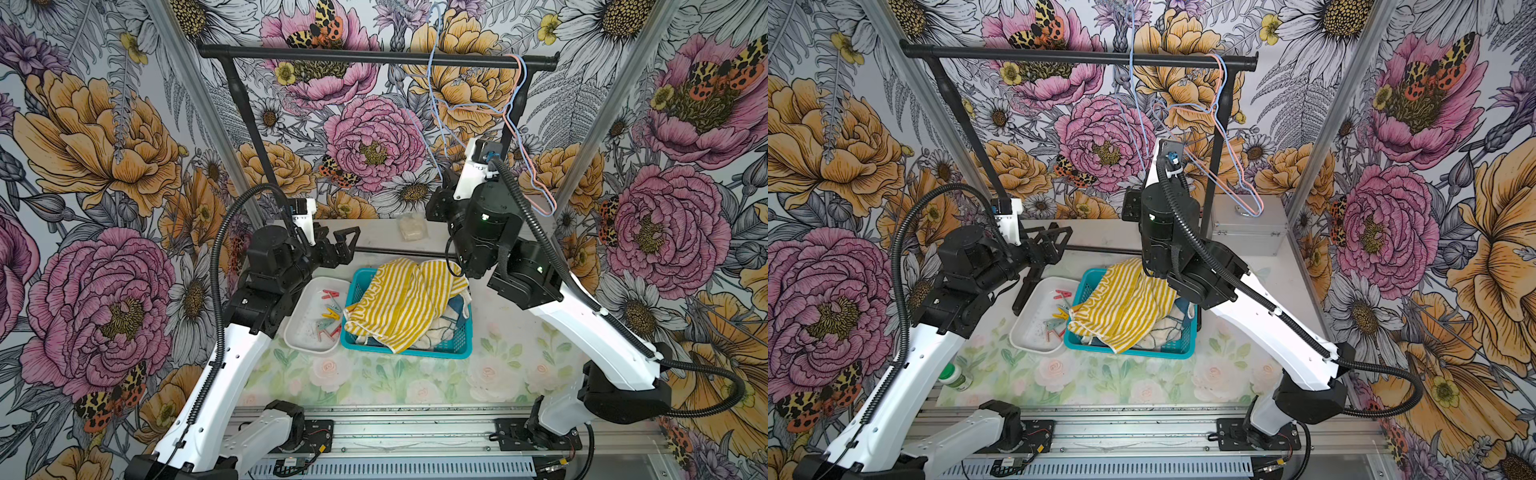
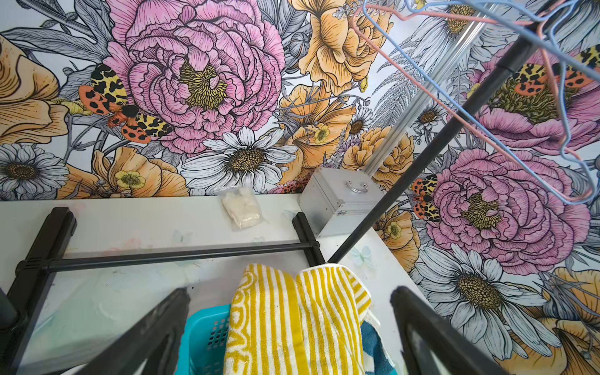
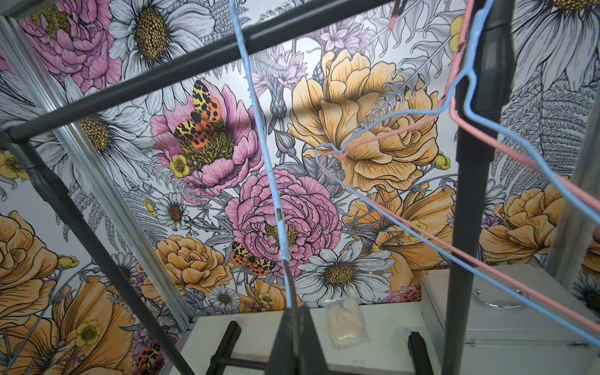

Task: Remove the clothespins securing towels to the hanger
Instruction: Place the hanger at the clothesline.

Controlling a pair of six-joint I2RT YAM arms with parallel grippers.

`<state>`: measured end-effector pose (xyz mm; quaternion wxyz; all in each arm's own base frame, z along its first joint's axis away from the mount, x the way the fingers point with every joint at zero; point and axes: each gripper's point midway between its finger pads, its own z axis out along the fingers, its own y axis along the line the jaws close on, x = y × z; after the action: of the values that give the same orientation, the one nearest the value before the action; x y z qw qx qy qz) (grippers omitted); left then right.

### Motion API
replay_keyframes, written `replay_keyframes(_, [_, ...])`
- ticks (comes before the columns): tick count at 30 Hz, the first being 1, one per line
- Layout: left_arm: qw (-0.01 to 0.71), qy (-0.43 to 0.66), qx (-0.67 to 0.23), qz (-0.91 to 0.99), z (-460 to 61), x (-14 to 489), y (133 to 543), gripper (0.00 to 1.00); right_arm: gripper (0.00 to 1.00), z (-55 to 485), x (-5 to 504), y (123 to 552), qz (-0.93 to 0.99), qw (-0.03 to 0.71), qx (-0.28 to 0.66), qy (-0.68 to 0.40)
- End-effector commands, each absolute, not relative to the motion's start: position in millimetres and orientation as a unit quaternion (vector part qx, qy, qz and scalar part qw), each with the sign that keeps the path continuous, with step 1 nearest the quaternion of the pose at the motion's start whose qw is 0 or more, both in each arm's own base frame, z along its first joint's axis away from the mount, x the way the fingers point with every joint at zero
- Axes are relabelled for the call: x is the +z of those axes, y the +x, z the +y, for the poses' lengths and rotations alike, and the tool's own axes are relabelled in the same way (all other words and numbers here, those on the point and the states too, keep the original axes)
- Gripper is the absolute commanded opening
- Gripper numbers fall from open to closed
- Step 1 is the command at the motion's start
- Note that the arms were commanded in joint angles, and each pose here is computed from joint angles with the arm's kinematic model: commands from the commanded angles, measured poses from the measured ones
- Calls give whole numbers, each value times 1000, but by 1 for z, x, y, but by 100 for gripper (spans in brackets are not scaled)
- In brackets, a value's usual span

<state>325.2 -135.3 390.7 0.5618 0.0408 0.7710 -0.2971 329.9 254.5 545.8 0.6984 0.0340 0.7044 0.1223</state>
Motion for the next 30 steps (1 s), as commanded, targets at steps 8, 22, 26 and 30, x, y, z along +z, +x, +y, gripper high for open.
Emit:
replay_keyframes(8, [553, 26, -279, 784, -124, 374, 325, 99, 0, 260, 496, 341, 743, 657, 127, 26])
replay_keyframes(22, [559, -16, -250, 791, -91, 377, 331, 99, 70, 237, 463, 304, 760, 634, 139, -25])
replay_keyframes(26, [568, -18, -210, 795, -74, 383, 327, 99, 92, 215, 449, 282, 762, 630, 143, -46])
replay_keyframes(30, [569, -48, -170, 803, -50, 367, 325, 99, 99, 197, 419, 266, 770, 621, 123, -82])
